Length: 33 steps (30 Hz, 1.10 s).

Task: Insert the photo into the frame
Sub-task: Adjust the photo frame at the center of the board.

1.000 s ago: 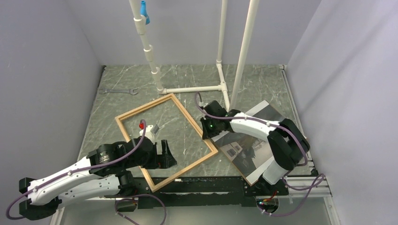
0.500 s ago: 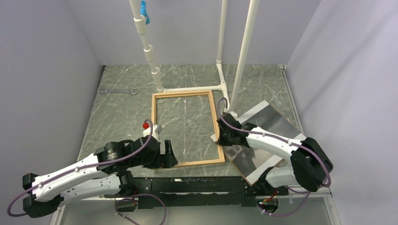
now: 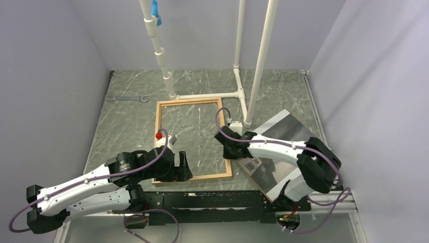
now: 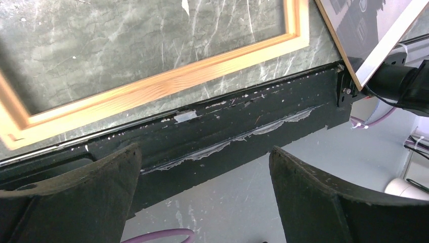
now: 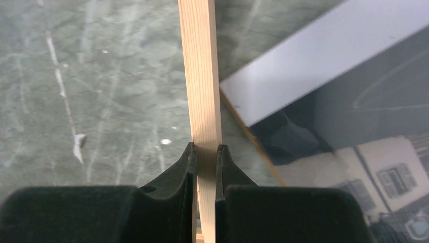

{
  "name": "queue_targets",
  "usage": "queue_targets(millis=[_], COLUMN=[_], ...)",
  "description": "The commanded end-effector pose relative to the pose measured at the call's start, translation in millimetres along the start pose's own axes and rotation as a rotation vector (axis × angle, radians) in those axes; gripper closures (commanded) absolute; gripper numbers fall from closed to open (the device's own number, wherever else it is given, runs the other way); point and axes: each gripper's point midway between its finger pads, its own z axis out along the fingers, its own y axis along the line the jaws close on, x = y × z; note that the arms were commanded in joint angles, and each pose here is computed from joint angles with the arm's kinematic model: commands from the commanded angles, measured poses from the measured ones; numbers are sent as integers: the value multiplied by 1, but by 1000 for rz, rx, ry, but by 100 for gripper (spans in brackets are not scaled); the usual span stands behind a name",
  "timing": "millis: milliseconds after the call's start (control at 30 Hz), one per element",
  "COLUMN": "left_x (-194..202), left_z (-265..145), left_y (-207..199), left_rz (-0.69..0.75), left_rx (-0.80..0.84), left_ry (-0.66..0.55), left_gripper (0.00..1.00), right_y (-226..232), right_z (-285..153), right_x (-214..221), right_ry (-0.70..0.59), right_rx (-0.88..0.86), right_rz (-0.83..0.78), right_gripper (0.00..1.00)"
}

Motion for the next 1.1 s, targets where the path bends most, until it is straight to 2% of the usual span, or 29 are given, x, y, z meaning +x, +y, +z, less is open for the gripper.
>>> queue_targets(millis=[0,200,233,433,500,767,1067], left_x=[-8,-8,-8,-5,-5,-3,-2], left_z=[-8,-9,-9,-8,-8,-8,-6], left_y=[-9,-7,-7,-6,-6,-4,-8], left_rz=[-38,-48,-50,-48,-47,-55,-54], left_rx=[40,54,57,59,59,67,86], left_ry=[-32,-41,-43,-35,-33,-32,-25], left_gripper=[1,2,2,2,2,2,2], right_y=[57,74,76,82,84,84,91], right_z=[-6,1,0,-3,-4,0,8], right_x=[-50,-36,-35,-29,-25,9,30], right_ry=[-180,-146,-146,-122,-107,14,110], right_rx=[-65,-65,-72,-112,-129,-206,-219], right_rz=[102,20,8,-24,-25,-29,-76], right_gripper=[100,100,95,44,34,32,29])
